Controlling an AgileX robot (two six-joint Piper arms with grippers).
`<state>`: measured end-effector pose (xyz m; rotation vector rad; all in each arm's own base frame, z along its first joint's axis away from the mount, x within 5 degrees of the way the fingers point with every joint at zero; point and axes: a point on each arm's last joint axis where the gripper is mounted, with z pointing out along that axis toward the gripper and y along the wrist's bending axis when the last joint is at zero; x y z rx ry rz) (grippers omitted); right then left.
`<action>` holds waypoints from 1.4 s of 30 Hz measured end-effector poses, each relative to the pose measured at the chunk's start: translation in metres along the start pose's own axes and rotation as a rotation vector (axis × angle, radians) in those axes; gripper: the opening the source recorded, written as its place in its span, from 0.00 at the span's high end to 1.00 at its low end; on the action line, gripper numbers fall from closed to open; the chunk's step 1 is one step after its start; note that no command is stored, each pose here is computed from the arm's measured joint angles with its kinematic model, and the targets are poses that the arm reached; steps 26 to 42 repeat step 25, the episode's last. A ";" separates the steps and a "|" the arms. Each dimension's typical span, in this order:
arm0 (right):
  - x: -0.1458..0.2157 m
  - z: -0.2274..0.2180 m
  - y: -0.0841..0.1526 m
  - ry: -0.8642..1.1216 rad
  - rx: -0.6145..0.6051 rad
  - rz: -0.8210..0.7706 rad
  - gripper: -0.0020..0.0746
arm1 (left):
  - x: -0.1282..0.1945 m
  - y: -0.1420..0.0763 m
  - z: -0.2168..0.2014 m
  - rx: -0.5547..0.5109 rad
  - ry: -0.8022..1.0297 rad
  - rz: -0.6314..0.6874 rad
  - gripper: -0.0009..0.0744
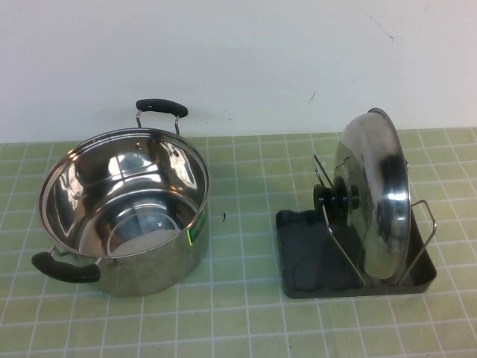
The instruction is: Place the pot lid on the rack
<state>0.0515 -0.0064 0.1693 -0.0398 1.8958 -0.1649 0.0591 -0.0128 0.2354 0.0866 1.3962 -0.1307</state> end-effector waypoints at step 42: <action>0.000 0.000 0.000 0.000 0.001 -0.002 0.93 | 0.055 0.017 -0.019 -0.236 0.434 -0.069 0.99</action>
